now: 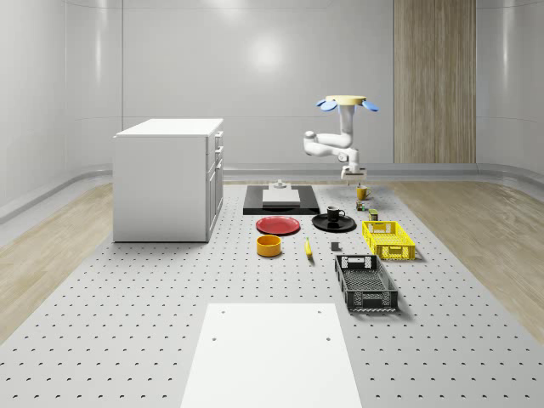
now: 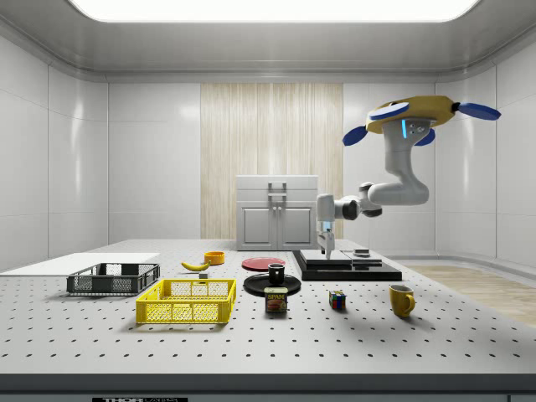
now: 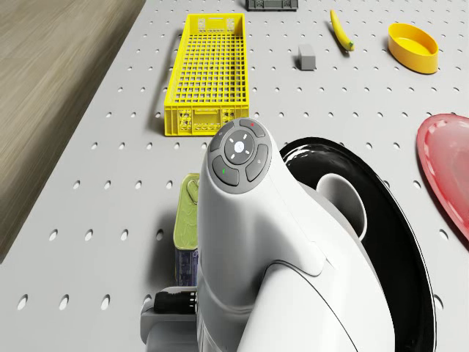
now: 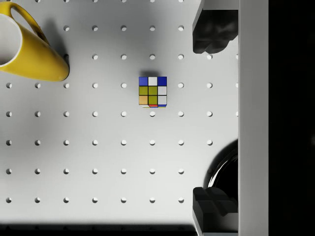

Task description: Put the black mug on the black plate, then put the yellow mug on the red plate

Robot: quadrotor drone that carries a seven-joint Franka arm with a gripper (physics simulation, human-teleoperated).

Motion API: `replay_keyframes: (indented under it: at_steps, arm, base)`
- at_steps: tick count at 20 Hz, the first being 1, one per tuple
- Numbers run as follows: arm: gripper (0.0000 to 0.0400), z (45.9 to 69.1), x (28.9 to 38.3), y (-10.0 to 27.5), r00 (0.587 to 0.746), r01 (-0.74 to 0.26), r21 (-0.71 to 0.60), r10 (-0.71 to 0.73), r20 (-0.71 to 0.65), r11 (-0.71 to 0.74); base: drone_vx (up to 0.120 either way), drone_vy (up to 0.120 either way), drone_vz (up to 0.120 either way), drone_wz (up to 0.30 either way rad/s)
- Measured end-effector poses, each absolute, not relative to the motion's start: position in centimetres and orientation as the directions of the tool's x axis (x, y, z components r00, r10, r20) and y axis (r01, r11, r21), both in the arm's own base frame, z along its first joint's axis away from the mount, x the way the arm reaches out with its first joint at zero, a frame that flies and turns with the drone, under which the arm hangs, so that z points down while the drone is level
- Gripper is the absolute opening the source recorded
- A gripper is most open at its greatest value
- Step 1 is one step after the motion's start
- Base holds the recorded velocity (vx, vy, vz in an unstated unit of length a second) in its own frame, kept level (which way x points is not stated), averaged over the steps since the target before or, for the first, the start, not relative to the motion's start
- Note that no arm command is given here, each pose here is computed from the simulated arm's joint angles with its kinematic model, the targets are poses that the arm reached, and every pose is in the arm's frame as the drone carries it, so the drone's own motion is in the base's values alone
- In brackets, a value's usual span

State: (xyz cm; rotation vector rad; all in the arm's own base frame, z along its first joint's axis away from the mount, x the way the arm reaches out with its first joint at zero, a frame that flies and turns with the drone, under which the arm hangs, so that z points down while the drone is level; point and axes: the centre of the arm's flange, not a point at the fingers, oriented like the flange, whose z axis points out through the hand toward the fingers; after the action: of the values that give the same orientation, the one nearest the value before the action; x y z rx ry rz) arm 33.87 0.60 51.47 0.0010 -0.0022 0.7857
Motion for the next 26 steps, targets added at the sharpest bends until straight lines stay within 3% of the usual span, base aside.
replay_keyframes:
  at_steps: [4, 26]
  arm:
    - [0.0400, 51.47, 33.87, 0.60, 0.707, -0.707, 0.000, 0.707, 0.002, 0.707]
    - [0.0400, 51.47, 33.87, 0.60, 0.707, -0.707, 0.000, 0.707, 0.002, 0.707]
  base:
    - [-0.120, 0.120, 0.000, 0.000]
    - [-0.120, 0.016, 0.000, 0.000]
